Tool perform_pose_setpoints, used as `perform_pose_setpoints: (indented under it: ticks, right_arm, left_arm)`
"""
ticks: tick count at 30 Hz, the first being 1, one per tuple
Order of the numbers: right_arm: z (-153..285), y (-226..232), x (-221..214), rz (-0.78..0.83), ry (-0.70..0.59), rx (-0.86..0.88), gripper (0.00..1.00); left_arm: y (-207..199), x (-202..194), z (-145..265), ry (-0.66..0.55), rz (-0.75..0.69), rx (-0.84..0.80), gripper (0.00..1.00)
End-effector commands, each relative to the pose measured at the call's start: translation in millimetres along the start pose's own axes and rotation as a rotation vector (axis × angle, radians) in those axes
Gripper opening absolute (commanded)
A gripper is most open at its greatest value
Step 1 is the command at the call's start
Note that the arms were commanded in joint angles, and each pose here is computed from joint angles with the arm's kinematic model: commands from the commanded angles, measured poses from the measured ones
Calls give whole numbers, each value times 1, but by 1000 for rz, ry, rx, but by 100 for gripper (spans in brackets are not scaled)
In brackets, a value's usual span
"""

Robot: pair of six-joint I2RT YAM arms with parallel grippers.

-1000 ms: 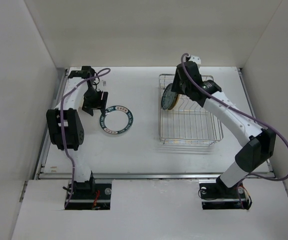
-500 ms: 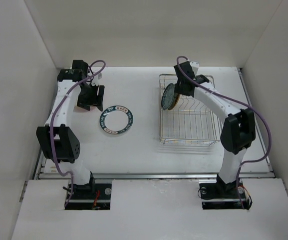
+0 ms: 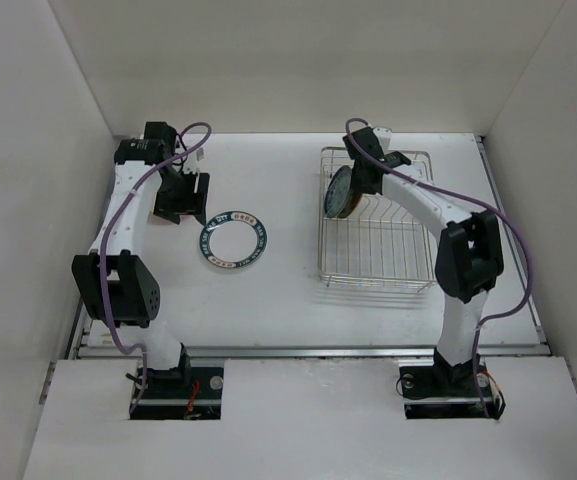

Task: Unload the plates from the dish rack

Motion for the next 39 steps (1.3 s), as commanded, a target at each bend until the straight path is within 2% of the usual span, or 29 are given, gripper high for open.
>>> perform_pose_setpoints:
  ticks: [1,8,13,17,18,20,21,26,28,31,39]
  right_arm:
    - [39,-13,35,-121,-131,-29,0]
    - [135,-52,88,-134,-393,-189,0]
    - [192,-57,95,-145,-505,-162,0]
    - [196,-23,79,-47,-495,160,0]
    - [194,-2,68,22,-446,367,0]
    - [181,23,49,73,-409,571,0]
    - [181,41,35,131,-355,739,0]
    - [169,105,-11,269,-201,1093,0]
    - [176,119,-17,311,-191,1247,0]
    - [184,132,-20,310,-223,1351,0]
    - [183,141,-37,350,-167,1519,0]
  left_arm:
    - [-4,-11,19,-29,-3,-16,61]
    - [-14,-12,30,-58,-20,-132,61]
    - [-20,-11,38,-87,-39,-207,64]
    - [-30,-13,50,-132,-104,-338,70]
    - [-33,-15,54,-143,-118,-368,72]
    - [-37,-17,55,-150,-152,-448,73]
    - [-39,-17,56,-150,-154,-470,73]
    - [-42,-25,53,-157,-200,-511,77]
    - [-42,-26,47,-149,-221,-490,78]
    - [-34,-28,33,-125,-218,-420,78]
    - [-25,-36,11,-79,-242,-367,78]
Point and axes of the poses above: each gripper's point midway between its finger pads, its own z axis back along the fingers, its own y axis along the line the jaws close on, x = y × z, the point moved 10 cm from there along z, back along the fingers, and after that the axes turned 5 degrees about z, right-handed, at the moved point
